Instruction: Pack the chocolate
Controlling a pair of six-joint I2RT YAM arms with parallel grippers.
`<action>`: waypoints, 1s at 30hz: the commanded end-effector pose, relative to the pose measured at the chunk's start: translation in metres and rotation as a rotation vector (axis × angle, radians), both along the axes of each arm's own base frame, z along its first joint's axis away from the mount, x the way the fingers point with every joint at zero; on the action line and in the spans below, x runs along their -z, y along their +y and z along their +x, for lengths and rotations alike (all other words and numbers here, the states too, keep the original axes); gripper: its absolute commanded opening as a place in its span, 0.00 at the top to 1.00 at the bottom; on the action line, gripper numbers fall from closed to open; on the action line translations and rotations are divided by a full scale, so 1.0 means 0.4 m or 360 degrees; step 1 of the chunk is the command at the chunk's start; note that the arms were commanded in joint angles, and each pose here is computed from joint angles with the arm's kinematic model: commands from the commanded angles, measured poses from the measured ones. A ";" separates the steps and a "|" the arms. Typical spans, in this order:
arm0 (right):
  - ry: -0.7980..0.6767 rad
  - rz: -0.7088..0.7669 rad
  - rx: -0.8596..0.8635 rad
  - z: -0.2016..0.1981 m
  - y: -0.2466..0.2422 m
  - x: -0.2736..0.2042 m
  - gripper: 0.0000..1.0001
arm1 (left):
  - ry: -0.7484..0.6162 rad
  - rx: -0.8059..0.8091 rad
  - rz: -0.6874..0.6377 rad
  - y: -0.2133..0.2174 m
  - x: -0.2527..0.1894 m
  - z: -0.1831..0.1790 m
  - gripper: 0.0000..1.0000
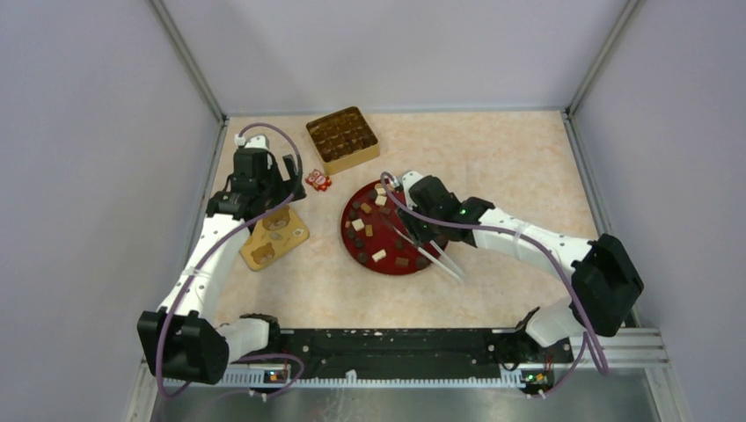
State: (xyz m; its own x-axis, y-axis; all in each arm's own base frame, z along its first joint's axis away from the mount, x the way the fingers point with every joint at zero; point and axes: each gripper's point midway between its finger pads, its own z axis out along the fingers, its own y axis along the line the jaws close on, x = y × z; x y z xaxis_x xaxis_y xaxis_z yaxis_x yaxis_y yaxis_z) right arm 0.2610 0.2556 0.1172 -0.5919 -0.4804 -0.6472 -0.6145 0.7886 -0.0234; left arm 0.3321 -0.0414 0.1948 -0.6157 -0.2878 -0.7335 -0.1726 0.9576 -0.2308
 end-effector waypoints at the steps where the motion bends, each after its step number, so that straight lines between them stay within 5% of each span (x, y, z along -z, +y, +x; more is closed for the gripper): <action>1: -0.0062 0.0075 -0.0053 0.013 0.046 -0.028 0.56 | -0.0068 -0.0023 -0.0004 0.004 -0.024 0.015 0.01; 16: 0.0000 -0.0057 0.0173 0.006 -0.065 0.068 0.56 | -0.0051 -0.0016 -0.0020 -0.001 -0.011 0.008 0.01; 30: 0.0066 -0.0119 0.0225 0.014 -0.075 0.143 0.69 | -0.0039 -0.0007 -0.0031 -0.005 -0.003 0.005 0.01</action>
